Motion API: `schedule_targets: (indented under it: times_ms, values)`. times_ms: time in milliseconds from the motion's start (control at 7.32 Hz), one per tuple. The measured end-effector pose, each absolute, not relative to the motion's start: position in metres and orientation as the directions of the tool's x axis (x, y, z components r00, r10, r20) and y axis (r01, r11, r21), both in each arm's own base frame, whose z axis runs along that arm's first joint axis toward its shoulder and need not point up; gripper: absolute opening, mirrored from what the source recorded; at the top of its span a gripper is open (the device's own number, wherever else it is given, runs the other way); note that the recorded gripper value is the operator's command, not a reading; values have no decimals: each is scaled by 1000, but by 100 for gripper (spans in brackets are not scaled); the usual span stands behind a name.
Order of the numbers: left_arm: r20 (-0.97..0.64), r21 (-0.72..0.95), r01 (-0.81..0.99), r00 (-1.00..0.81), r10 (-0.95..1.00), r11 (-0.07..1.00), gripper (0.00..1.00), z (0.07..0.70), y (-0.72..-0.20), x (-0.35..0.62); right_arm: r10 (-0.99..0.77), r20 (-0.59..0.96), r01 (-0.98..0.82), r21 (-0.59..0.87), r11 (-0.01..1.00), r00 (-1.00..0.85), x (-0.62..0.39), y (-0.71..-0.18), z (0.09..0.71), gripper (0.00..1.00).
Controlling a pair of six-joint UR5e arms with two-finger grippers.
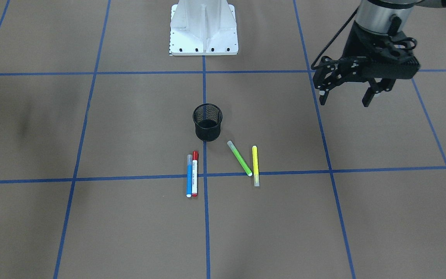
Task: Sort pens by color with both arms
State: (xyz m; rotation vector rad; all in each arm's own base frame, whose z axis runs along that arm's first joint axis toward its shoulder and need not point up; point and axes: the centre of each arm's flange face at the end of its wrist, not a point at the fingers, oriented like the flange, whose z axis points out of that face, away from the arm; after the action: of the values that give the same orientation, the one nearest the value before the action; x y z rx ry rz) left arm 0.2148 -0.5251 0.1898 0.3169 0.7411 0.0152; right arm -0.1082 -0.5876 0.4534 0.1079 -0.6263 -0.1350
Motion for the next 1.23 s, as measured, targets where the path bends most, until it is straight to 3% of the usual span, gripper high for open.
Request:
schedule_targets:
  times_ms: [546,1229]
  values:
    - [-562,290,-74,794,232,954,99,277,-586,120,-211,540,177,114,978,815,-46,-604,531,99]
    - [-592,276,-191,738,323,942,99,384,-626,31,-197,557,183,81,980,807,-18,-593,578,99]
